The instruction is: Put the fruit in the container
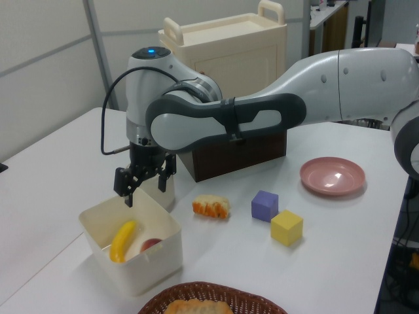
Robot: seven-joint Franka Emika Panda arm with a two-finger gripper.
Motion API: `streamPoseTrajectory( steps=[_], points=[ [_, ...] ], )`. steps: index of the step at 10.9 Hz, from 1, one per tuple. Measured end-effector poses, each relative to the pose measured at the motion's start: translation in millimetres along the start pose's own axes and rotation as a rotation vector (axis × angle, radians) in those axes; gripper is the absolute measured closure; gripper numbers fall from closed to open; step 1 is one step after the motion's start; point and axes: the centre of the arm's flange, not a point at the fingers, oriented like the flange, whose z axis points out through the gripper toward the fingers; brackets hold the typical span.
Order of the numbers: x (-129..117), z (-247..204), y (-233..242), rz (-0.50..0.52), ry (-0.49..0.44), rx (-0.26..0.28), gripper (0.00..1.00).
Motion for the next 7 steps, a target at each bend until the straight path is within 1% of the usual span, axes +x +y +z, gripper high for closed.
streamPoseTrajectory(
  steps=[1, 2, 3, 4, 5, 6, 7],
  points=[
    [6.5, 0.0, 12.2, 0.012, 0.004, -0.007, 0.0],
    [12.0, 0.0, 26.1, -0.008, -0.003, -0.021, 0.0],
    [11.3, 0.1, 42.4, -0.069, -0.054, -0.062, 0.0],
    [6.3, -2.5, 58.8, -0.143, -0.127, -0.112, 0.0],
    [2.1, -9.2, 74.4, -0.201, -0.184, -0.149, 0.0],
    [2.0, -18.4, 88.6, -0.231, -0.207, -0.17, 0.0],
    [5.1, -28.1, 104.2, -0.248, -0.21, -0.181, 0.0]
  ],
)
